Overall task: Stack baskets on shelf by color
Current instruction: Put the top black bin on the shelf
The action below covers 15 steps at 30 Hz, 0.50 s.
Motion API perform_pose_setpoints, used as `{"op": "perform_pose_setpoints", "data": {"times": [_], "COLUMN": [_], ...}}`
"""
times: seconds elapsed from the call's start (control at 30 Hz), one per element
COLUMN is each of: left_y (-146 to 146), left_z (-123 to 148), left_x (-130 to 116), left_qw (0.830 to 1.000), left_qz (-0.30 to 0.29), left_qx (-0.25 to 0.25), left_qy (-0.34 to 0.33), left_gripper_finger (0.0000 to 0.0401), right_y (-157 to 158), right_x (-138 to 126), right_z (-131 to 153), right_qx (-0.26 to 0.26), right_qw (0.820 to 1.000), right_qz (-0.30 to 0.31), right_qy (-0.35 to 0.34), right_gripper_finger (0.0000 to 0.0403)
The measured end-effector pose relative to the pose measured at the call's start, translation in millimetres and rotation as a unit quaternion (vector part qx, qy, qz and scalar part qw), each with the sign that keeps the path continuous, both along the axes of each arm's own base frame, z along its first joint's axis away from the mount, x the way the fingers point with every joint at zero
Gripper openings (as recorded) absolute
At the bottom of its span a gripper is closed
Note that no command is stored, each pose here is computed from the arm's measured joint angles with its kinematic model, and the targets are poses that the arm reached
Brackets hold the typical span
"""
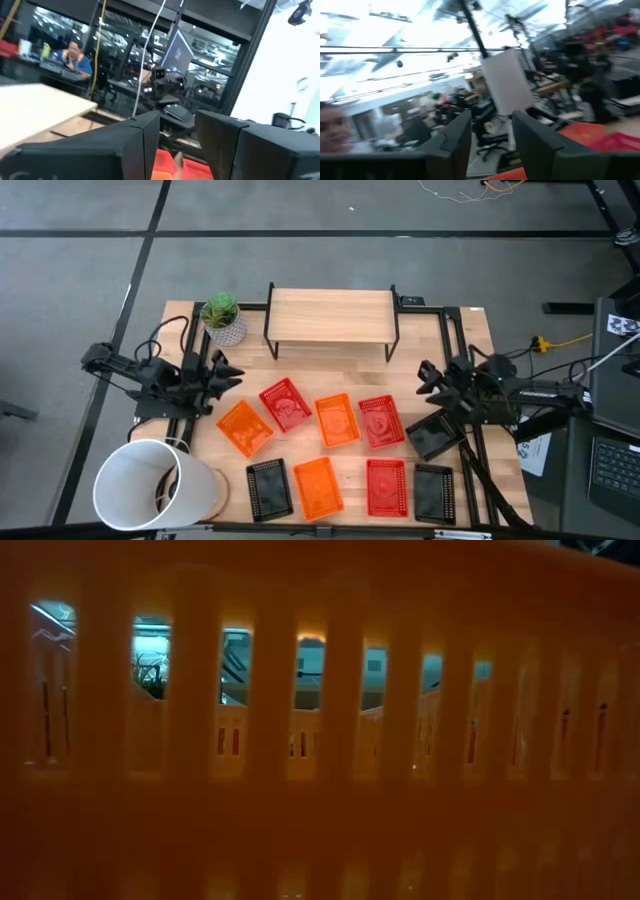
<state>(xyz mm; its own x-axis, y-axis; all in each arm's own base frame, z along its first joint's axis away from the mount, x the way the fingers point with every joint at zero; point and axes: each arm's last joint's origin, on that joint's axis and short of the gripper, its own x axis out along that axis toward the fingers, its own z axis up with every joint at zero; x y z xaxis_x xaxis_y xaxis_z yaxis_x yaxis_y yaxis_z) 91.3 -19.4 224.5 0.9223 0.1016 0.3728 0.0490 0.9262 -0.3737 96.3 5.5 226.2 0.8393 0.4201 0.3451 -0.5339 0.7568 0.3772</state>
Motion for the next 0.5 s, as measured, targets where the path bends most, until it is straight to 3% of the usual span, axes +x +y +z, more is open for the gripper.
{"op": "perform_pose_setpoints", "data": {"times": [0.37,0.5], "left_y": [-1,-2], "left_z": [1,-2], "left_x": [3,5], "left_qw": [1.0,1.0], "left_qz": [-0.011,-0.014], "left_qx": [-0.018,-0.013], "left_qy": [-0.005,0.009], "left_gripper_finger": [0.0118,0.0118], "right_y": [22,28], "right_x": [-5,-6], "right_z": [2,3], "right_qx": [-0.054,-0.06], "right_qw": [0.993,0.993], "right_qz": [0.092,0.078], "right_qy": [-0.05,-0.066], "right_gripper_finger": [0.0143,0.0143]}}
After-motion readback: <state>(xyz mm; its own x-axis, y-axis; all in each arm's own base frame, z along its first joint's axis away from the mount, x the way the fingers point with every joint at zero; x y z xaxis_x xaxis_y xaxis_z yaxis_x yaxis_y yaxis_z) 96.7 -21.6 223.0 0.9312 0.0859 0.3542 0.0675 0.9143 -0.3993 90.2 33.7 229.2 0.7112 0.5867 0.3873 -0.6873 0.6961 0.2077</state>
